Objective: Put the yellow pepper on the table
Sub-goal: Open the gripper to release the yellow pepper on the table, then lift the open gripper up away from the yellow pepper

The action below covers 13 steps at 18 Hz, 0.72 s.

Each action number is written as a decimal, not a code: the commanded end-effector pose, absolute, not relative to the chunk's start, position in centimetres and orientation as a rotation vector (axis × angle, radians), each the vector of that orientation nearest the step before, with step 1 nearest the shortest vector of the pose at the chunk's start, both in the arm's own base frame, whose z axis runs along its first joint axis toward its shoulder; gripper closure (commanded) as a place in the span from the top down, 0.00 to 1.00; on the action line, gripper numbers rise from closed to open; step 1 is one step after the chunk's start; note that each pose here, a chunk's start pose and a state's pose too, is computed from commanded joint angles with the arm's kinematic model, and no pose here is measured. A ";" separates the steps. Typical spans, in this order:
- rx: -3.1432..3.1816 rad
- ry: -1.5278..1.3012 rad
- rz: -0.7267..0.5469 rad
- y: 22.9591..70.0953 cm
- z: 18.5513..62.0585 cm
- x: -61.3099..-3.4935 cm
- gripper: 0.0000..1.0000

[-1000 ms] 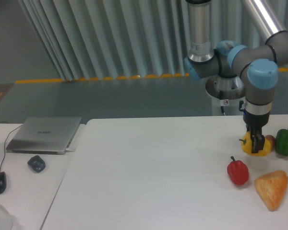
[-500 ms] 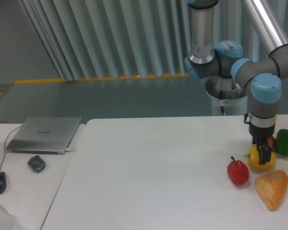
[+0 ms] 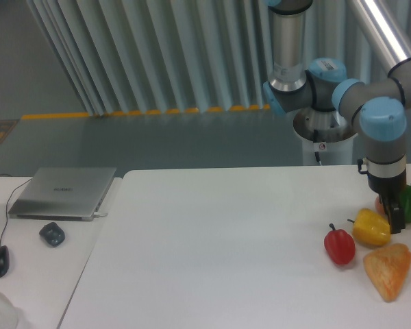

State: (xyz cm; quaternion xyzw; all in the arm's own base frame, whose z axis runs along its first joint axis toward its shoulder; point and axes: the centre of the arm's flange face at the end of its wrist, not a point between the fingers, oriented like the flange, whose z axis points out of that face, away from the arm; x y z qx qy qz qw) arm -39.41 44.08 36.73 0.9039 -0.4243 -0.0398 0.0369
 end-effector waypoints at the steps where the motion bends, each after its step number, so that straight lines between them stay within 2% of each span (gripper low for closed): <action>1: 2.780 -1.300 -0.123 44.1 37.6 -39.8 1.00; 6: 2.826 -1.326 -0.149 45.3 41.5 -40.6 1.00; 9: 2.824 -1.353 -0.103 46.1 40.7 -41.7 1.00; 13: 2.829 -1.353 -0.103 46.0 40.4 -43.7 1.00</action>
